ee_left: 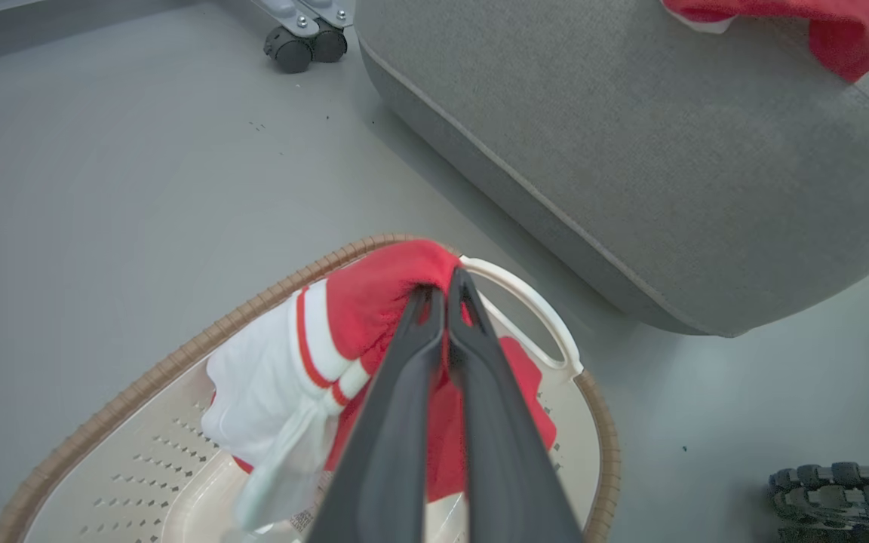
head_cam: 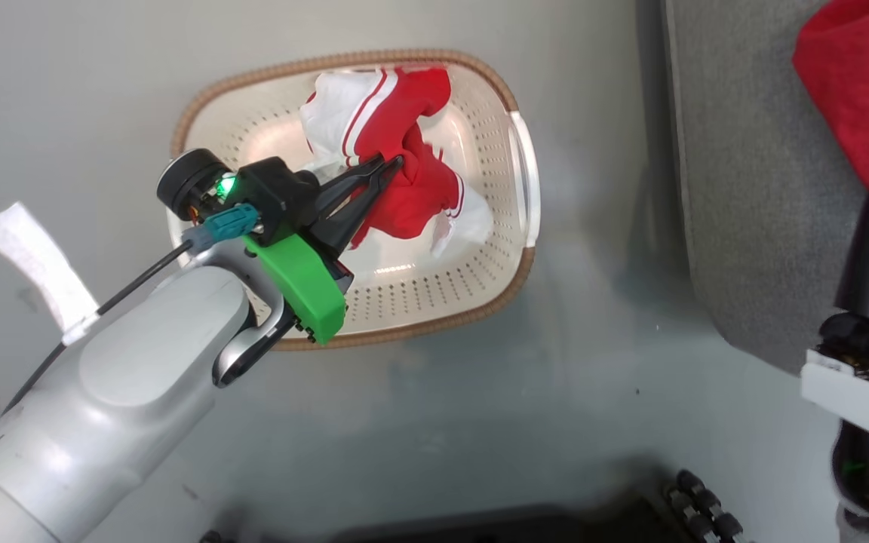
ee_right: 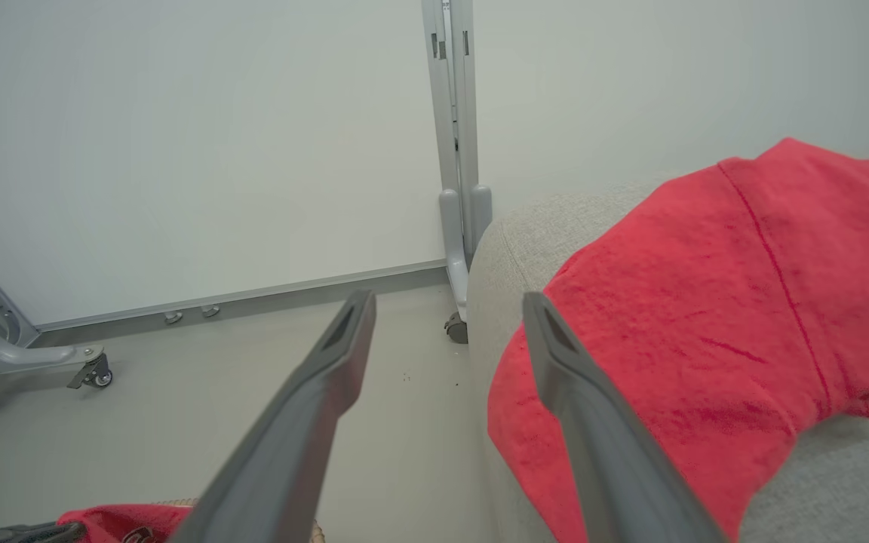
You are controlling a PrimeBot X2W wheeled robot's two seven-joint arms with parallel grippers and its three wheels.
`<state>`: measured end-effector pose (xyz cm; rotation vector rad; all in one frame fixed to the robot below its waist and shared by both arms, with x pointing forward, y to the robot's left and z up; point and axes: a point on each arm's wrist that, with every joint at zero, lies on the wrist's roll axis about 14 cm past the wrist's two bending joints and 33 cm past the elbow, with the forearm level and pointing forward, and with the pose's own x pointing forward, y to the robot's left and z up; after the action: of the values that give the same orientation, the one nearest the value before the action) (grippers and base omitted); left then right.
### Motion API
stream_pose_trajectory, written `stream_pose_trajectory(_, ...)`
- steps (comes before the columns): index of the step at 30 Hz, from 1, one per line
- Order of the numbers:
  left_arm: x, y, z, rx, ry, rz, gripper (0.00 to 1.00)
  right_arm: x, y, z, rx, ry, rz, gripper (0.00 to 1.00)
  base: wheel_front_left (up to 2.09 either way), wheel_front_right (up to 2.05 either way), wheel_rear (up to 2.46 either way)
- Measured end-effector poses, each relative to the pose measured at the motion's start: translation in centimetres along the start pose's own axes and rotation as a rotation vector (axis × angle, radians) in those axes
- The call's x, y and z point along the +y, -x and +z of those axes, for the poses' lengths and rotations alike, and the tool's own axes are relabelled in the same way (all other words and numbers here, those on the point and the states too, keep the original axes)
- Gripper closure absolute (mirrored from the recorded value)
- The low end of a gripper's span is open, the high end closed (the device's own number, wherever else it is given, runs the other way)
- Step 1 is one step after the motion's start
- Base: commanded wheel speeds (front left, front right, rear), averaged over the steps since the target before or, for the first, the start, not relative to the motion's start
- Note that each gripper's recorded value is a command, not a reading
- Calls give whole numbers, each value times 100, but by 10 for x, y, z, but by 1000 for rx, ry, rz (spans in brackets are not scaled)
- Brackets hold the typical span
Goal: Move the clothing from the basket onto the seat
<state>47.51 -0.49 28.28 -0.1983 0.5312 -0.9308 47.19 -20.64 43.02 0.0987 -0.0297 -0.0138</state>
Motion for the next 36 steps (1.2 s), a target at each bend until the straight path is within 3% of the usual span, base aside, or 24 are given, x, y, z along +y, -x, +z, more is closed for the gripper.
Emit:
stream_pose_trajectory(10,-17,48,106,-267,-73,88,100,41,24,17,16,-68,101,0,0,0,0)
stream_pose_trajectory(19,-52,93,188,-479,-200,120,100,85,56,34,22,-115,218,0,0,0,0)
stream_pose_trajectory(28,-106,121,242,-611,-350,68,100,131,87,55,-8,-78,360,0,0,0,0)
stream_pose_trajectory(36,-160,122,259,-655,-432,-51,100,144,94,86,-101,-43,404,0,0,0,0)
